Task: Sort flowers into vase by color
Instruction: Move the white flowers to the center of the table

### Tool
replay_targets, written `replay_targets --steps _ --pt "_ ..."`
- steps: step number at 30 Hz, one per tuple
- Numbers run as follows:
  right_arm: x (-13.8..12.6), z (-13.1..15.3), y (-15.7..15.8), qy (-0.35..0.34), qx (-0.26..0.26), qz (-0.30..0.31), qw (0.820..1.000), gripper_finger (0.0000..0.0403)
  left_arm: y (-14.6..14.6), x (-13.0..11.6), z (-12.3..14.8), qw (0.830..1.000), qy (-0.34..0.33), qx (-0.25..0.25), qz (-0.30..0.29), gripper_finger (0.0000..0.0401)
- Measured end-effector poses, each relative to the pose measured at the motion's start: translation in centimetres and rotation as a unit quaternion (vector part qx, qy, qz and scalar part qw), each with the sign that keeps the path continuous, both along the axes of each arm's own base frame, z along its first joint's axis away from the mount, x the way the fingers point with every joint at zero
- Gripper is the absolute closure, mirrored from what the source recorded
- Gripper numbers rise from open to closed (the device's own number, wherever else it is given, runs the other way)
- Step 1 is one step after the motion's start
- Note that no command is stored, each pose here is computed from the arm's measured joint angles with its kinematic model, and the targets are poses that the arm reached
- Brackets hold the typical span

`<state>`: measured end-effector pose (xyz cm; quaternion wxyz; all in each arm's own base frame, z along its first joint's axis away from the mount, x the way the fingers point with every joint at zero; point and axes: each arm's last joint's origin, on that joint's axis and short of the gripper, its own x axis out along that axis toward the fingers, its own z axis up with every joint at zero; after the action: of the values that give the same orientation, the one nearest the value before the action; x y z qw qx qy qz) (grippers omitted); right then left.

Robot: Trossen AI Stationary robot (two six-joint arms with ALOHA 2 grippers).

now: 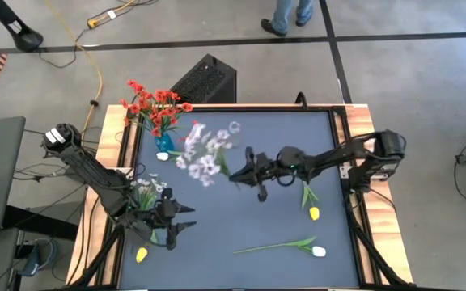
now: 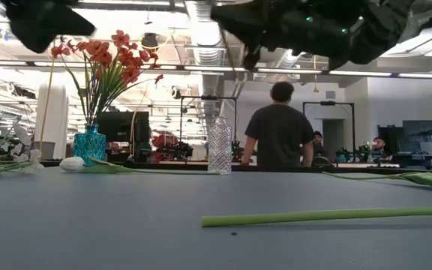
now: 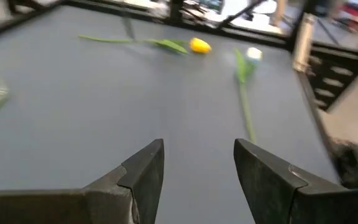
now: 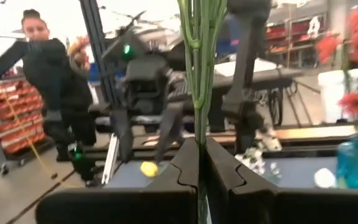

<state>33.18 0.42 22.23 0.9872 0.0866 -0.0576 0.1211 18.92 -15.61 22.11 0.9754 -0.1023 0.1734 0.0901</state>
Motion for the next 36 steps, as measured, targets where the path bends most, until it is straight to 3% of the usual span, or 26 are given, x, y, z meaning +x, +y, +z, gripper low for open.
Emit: replay_targets --steps 5,11,16,20,23,27,31,36 --pt "0.9 -1.9 0.6 0.082 0.005 0.01 0.997 0.0372 1.0 0.8 -0.1 1.0 0.012 0.004 0.009 0.0218" --pt "-0.2 -3.1 1.2 0.215 0.004 0.015 0.976 0.0371 1.8 1.1 -0.6 0.999 0.042 0.002 0.008 0.0218" --pt "-2.7 -3.9 2.1 0.36 -0.02 -0.021 0.933 0.0371 1.8 0.7 -0.5 0.994 0.08 -0.052 -0.054 0.0218" --pt "-4.0 -4.9 2.6 0.443 -0.039 -0.051 0.894 0.0371 2.2 0.1 0.6 0.993 0.071 -0.06 -0.07 0.0218" --pt "-3.9 -6.0 3.9 0.456 -0.045 -0.038 0.888 0.0371 2.9 -0.6 1.2 0.996 0.065 -0.051 -0.044 0.0218" --pt "-3.6 -7.7 5.7 0.478 -0.057 -0.016 0.876 0.037 4.3 -1.8 1.2 0.994 0.079 -0.068 0.034 0.0218" --pt "-3.4 -8.4 7.1 0.492 -0.065 0.0 0.868 0.0363 4.9 -2.7 0.5 0.982 0.115 -0.124 0.085 0.0218" --pt "-3.5 -8.1 8.2 0.507 -0.074 0.022 0.859 0.0346 4.6 -2.8 -0.1 0.96 0.179 -0.205 0.067 0.0218"
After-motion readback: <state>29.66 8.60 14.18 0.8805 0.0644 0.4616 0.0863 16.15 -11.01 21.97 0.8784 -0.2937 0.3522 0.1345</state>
